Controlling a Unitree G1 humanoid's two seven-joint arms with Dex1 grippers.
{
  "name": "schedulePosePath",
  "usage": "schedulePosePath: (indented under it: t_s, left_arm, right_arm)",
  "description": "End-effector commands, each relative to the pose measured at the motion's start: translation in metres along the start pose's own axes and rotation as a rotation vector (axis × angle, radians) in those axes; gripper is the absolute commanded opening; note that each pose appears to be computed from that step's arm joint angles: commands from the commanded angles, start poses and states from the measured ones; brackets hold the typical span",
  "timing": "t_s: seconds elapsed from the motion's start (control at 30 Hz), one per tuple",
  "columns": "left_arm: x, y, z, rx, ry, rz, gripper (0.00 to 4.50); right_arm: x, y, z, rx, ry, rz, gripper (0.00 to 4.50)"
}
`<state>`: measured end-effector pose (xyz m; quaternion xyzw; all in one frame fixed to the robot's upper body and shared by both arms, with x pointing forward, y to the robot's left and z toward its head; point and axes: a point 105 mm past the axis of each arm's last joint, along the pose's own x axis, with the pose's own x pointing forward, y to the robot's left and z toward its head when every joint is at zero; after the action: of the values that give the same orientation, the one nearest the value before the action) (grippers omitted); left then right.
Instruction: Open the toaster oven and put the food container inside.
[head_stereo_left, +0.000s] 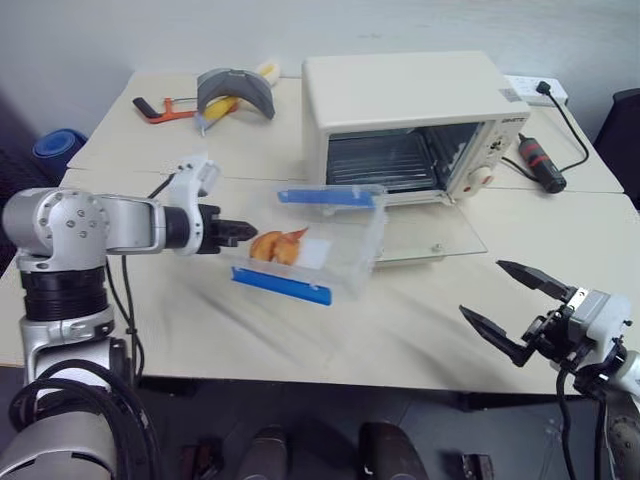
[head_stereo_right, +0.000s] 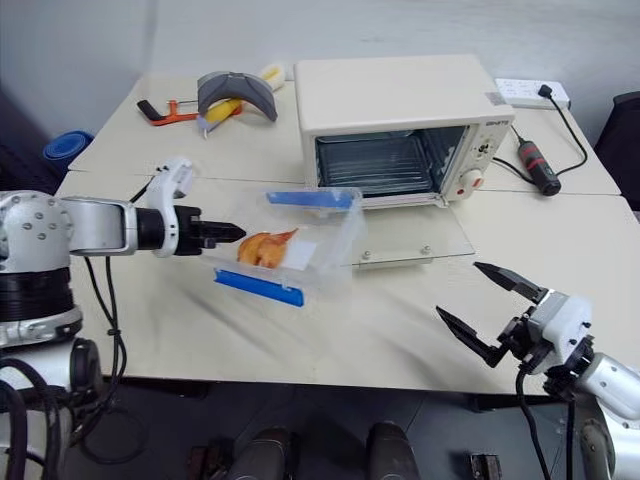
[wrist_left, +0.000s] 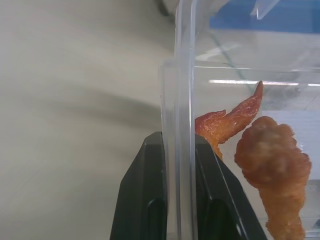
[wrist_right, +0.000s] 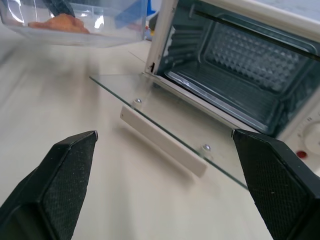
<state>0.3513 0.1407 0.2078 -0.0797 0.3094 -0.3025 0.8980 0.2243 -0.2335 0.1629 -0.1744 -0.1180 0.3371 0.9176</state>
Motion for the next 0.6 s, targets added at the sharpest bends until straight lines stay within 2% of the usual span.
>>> schedulePosePath:
  t_s: [0.03, 0.43, 0.57, 0.6]
  left_arm:
    - [0.006, -0.012, 0.019, -0.009, -0.091, 0.018, 0.2]
    - [0.061, -0.049, 0.035, -0.111, -0.126, 0.037, 0.2]
    - [0.071, -0.048, 0.025, -0.081, -0.063, 0.097, 0.2]
    - [0.073, -0.049, 0.025, -0.081, -0.063, 0.099, 0.91]
  right_arm:
    - [-0.003, 0.002, 0.018, -0.059, -0.038, -0.022, 4.5]
    - [0.005, 0.017, 0.029, -0.019, -0.082, -0.097, 4.5]
    - [0.008, 0.017, 0.03, -0.016, -0.092, -0.118, 4.5]
    - [0.008, 0.017, 0.031, -0.017, -0.094, -0.123, 4.5]
